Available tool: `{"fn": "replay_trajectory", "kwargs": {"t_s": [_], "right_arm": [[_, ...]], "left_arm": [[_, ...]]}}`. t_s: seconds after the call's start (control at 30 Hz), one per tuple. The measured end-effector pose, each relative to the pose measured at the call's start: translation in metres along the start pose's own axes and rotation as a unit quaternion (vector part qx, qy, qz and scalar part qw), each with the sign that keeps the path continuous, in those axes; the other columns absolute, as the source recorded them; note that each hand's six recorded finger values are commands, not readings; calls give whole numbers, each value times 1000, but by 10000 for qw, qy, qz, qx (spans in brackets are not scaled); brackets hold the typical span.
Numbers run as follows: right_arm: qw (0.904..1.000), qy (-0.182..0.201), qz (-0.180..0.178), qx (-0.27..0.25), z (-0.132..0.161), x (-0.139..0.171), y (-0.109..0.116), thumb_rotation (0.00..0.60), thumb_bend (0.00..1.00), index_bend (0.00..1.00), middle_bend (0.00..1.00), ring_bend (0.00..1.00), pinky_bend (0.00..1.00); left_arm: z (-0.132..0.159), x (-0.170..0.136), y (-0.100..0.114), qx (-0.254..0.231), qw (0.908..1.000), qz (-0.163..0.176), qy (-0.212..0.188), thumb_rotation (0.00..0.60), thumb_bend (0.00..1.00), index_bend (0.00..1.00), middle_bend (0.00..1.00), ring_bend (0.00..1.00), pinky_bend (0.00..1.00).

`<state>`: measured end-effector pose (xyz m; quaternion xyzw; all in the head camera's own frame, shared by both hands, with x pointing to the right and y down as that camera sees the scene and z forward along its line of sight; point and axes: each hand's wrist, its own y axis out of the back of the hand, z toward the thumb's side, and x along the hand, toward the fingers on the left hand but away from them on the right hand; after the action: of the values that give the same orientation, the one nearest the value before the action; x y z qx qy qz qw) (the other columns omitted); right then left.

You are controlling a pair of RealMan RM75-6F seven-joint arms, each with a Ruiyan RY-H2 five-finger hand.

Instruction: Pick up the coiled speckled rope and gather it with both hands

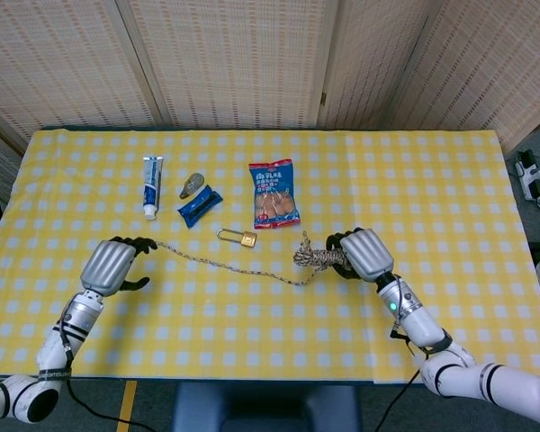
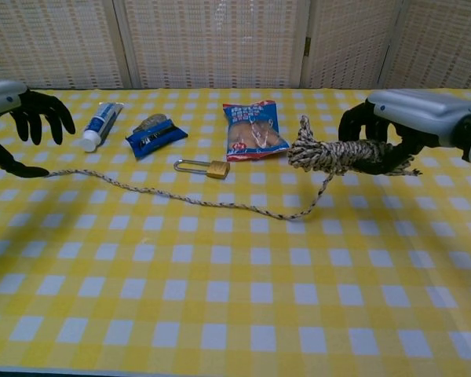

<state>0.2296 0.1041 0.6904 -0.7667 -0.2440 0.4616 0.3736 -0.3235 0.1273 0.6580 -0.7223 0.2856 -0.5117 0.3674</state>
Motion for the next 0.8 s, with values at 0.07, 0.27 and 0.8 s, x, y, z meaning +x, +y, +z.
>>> {"fn": "replay_trajectory", "kwargs": {"t_s": [0.07, 0.27, 0.8], "right_arm": [[10000, -16, -33, 30, 0, -2, 3, 600, 558, 586, 541, 555, 465], [9999, -80, -82, 88, -1, -4, 8, 600, 558, 586, 541, 556, 465], [9992, -342, -122, 158, -4, -7, 16, 600, 559, 586, 541, 558, 467]], "left_arm": [[6, 16, -5, 16, 10000, -83, -16, 600, 238, 382, 565, 568, 590], [13, 50, -18, 214, 9994, -289, 5, 600, 273, 382, 671, 639, 671], [-10, 98, -51, 238, 9942, -873, 582, 600, 380, 434, 723, 673, 671]]}}
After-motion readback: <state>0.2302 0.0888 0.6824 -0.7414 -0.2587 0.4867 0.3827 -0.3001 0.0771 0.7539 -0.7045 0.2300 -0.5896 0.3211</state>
